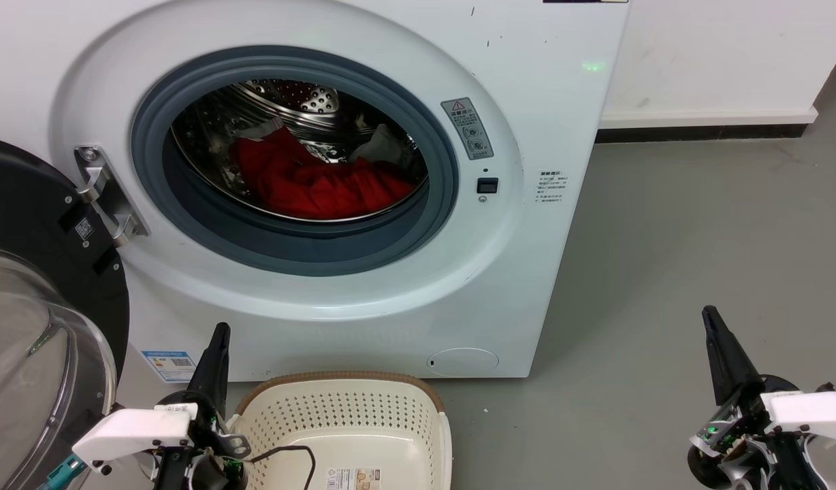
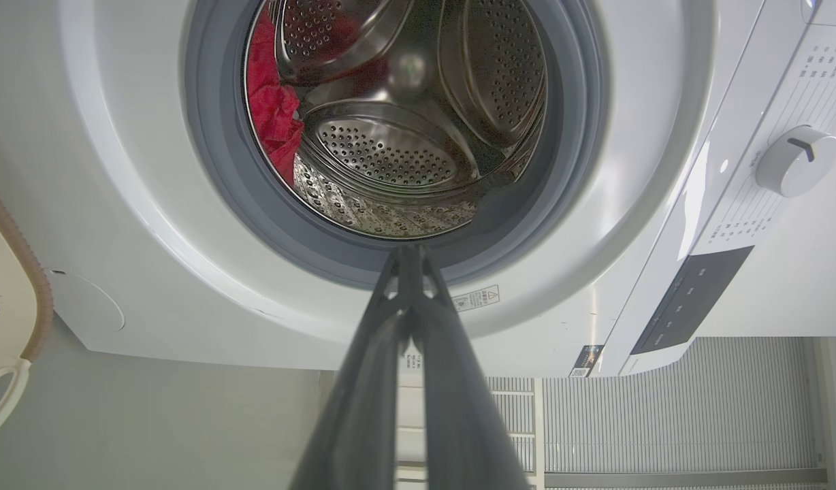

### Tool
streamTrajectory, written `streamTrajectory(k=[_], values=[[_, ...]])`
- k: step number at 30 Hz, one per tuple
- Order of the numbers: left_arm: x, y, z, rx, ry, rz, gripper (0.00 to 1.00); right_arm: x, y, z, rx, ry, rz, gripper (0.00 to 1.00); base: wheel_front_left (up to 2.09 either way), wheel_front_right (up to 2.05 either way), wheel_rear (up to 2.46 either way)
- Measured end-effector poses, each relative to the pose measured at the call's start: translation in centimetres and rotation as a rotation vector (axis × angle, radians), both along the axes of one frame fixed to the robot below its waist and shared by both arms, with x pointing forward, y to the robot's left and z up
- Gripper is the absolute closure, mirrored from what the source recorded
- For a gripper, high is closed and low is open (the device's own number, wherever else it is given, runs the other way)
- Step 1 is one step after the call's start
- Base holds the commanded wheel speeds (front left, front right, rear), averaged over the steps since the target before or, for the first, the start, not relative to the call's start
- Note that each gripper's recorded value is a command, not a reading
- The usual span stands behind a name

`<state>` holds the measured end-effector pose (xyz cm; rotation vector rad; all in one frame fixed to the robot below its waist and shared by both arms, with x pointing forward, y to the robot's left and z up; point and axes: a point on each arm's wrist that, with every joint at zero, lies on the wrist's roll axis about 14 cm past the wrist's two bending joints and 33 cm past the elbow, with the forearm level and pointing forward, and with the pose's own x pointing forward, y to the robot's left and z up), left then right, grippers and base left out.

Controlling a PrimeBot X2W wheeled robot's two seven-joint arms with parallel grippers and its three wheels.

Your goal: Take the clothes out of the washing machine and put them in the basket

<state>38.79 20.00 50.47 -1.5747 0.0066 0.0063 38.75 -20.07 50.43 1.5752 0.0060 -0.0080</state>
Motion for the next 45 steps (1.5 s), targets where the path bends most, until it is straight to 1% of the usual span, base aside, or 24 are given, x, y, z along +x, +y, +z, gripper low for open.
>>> streamTrajectory(k=[15, 16, 21, 25, 29, 33, 39, 45], values=[[0.0, 0.0, 0.0, 0.0, 0.0, 0.0, 1.0, 0.0, 0.0, 0.0, 0.0, 0.0, 0.0, 1.0, 0.0, 0.0, 0.0], [0.0, 0.0, -0.1, -0.001, 0.003, 0.0, 0.0, 0.0, 0.0, -0.1, 0.0, 0.002, 0.0, 0.0, 0.0, 0.0, 0.0], [-0.9, -0.3, -2.1, -0.005, 0.062, -0.001, 0.0, -0.9, 0.0, -1.9, 0.003, 0.057, -0.006, 0.0, 0.0, 0.0, 0.0], [-0.8, -0.7, -2.0, 0.003, 0.058, -0.003, 0.0, -0.9, 0.3, -1.6, -0.017, 0.048, -0.007, 0.0, 0.0, 0.0, 0.0], [-0.7, -0.9, -1.7, 0.031, 0.052, 0.0, 0.0, -0.9, 0.4, -1.5, -0.065, 0.046, -0.012, 0.0, 0.0, 0.0, 0.0], [-0.5, -0.8, -1.1, 0.092, 0.035, 0.008, 0.0, -1.0, 0.1, -1.3, -0.151, 0.042, -0.022, 0.0, 0.0, 0.0, 0.0], [-0.3, -0.9, 0.0, 0.235, 0.004, 0.01, 0.0, -1.0, -0.1, -0.3, -0.313, 0.016, -0.031, 0.0, 0.0, 0.0, 0.0], [-0.2, -1.5, 0.8, 0.38, -0.024, 0.0, 0.0, -1.3, -0.1, 0.0, -0.48, 0.011, -0.029, 0.0, 0.0, 0.0, 0.0]])
